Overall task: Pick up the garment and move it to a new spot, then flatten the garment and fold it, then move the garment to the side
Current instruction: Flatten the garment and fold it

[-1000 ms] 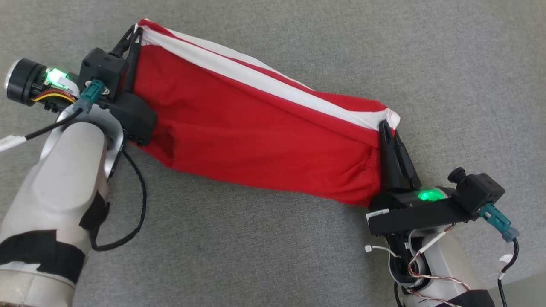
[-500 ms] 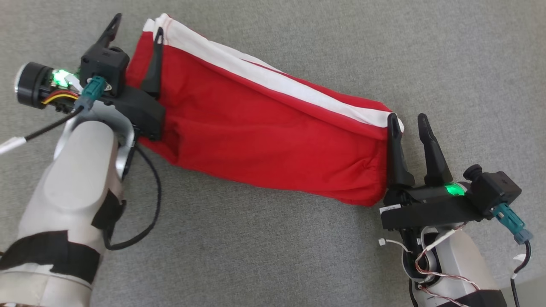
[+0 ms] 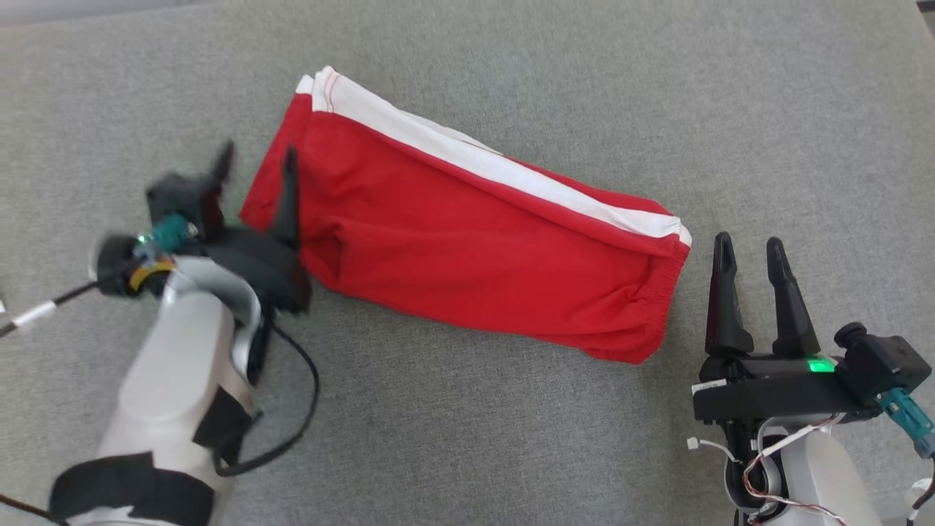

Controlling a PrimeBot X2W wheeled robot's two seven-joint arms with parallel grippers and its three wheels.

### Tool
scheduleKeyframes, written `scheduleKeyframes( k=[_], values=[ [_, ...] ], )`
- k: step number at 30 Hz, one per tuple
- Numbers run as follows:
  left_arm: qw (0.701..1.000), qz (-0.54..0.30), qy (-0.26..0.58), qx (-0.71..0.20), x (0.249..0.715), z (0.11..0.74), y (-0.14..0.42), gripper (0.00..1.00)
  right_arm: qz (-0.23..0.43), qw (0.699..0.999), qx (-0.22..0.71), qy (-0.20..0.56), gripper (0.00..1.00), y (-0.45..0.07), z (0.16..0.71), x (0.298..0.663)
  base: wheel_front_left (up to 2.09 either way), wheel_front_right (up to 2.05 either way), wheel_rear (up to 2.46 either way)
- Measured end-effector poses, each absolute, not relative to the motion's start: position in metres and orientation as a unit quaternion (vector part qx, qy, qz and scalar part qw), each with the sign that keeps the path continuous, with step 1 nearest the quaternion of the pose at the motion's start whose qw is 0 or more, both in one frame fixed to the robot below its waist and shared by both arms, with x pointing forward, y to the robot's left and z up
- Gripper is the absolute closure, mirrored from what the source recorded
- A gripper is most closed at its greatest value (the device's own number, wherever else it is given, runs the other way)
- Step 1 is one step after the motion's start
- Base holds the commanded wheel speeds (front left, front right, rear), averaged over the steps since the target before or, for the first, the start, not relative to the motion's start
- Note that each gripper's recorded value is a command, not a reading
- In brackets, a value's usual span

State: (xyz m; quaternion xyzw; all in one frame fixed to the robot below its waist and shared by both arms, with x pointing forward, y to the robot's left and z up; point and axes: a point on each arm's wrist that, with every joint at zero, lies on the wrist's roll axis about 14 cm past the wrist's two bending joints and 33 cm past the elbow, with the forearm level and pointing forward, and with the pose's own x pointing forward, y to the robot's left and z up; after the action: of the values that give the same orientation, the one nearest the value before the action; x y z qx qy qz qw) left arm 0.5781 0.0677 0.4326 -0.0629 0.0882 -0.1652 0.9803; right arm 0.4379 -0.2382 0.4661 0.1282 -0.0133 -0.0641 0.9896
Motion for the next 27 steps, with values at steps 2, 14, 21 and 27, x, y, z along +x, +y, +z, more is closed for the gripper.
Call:
scheduleKeyframes(
  k=[2, 14, 21, 27],
  values=[
    [0.977, -0.165, 0.11, -0.078, 0.57, 0.423, 0.065, 0.0, -0.065, 0.989, 0.129, -0.014, 0.0, -0.239, 0.467, 0.436, 0.0, 0.0, 0.0],
    [0.97, -0.181, 0.16, -0.025, 0.556, 0.4, 0.062, 0.0, -0.069, 0.989, 0.131, -0.014, 0.0, -0.24, 0.469, 0.429, 0.0, 0.0, 0.0],
    [0.971, -0.18, 0.159, -0.006, 0.554, 0.403, 0.065, 1.0, -0.067, 0.989, 0.129, -0.014, 0.0, -0.24, 0.471, 0.423, 0.0, 0.0, 0.0],
    [0.969, -0.182, 0.169, -0.004, 0.546, 0.4, 0.067, 1.0, -0.06, 0.989, 0.135, -0.009, 0.0, -0.233, 0.469, 0.42, 0.0, 0.0, 0.0]
  ],
)
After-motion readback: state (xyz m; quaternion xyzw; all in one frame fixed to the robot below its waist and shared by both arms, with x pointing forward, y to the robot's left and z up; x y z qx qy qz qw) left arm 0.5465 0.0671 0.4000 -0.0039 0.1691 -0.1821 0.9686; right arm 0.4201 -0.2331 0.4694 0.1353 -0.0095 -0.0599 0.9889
